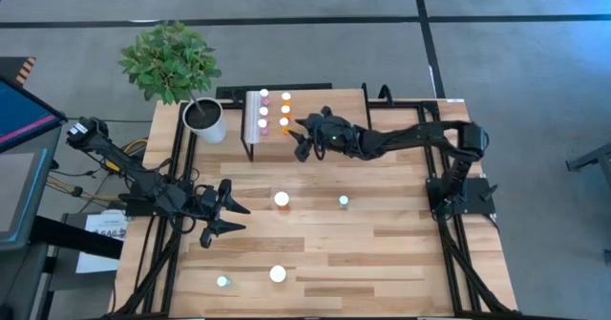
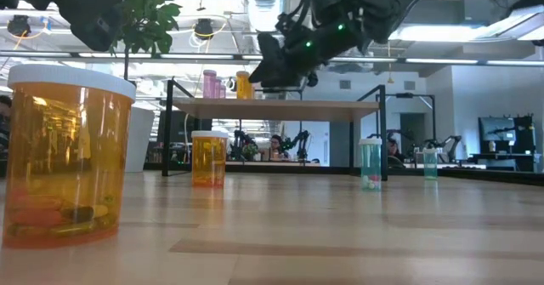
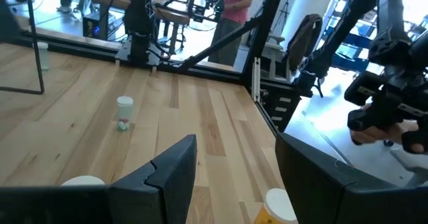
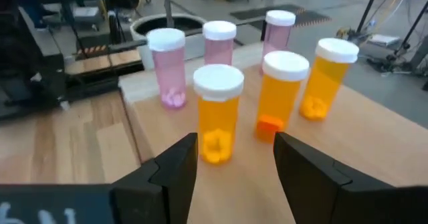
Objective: Pick and place medicine bottles onto shelf by color
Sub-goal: Put the top right blue pill bottle on the shelf
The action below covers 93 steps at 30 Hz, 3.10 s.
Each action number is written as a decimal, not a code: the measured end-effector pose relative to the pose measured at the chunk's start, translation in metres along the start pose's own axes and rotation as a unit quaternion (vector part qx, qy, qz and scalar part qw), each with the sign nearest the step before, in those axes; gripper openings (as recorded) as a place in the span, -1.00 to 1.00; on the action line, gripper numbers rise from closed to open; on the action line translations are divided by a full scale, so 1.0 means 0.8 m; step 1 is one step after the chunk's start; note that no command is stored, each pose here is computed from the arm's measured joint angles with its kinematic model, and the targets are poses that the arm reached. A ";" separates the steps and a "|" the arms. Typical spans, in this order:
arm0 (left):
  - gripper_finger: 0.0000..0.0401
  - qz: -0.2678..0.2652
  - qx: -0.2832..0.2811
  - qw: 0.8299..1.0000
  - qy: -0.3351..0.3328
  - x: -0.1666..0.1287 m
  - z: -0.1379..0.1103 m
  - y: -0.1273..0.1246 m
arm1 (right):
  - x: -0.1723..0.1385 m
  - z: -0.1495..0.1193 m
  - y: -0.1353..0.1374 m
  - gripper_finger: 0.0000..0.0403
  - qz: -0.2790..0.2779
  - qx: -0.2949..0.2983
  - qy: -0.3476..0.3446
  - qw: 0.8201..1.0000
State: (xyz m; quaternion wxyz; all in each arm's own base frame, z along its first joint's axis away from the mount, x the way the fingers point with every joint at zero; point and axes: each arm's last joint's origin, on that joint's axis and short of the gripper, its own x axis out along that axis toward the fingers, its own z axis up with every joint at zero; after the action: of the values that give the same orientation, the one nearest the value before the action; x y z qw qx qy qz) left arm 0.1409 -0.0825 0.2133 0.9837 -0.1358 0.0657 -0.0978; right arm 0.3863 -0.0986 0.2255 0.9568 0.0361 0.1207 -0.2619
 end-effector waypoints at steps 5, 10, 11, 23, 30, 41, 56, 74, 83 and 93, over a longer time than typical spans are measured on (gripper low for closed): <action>-0.04 0.000 0.000 1.000 0.000 0.000 0.000 0.000 | -0.018 0.007 0.003 0.10 0.004 0.003 0.037 0.999; -0.04 0.000 0.000 1.000 0.000 0.000 0.000 0.000 | -0.044 0.017 0.022 0.09 0.050 0.012 0.064 0.997; -0.04 0.000 0.000 1.000 0.000 0.000 0.000 0.000 | -0.051 0.019 0.030 0.09 0.060 0.007 0.070 0.996; -0.04 -0.004 -0.010 1.000 -0.004 0.000 0.001 -0.001 | -0.154 0.006 0.140 -0.01 0.175 -0.042 0.143 0.973; -0.04 -0.005 -0.008 1.000 -0.006 0.000 0.002 -0.001 | -0.212 -0.035 0.195 -0.01 0.219 -0.036 0.234 0.947; -0.04 -0.006 -0.009 1.000 -0.013 0.000 0.003 -0.001 | -0.267 -0.041 0.152 -0.04 0.052 -0.011 0.341 0.939; -0.04 -0.004 0.000 1.000 -0.011 0.000 0.003 -0.001 | -0.313 -0.070 -0.041 -0.05 -0.168 0.232 0.197 0.938; -0.04 0.001 0.000 1.000 -0.011 0.000 0.003 -0.001 | -0.277 -0.097 -0.112 0.14 -0.365 0.255 0.188 0.876; -0.04 0.002 0.002 1.000 -0.008 0.000 0.002 0.000 | -0.242 -0.101 -0.136 0.14 -0.343 0.263 0.233 0.871; -0.04 0.003 0.004 1.000 -0.003 0.000 0.000 0.000 | -0.232 -0.121 -0.156 0.14 -0.361 0.268 0.254 0.856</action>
State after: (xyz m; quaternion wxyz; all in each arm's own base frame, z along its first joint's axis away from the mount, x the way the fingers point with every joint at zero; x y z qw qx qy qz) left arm 0.1409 -0.0823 0.2136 0.9848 -0.1320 0.0627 -0.0943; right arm 0.1474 -0.1018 0.1776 0.6847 0.3105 0.2891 -0.5926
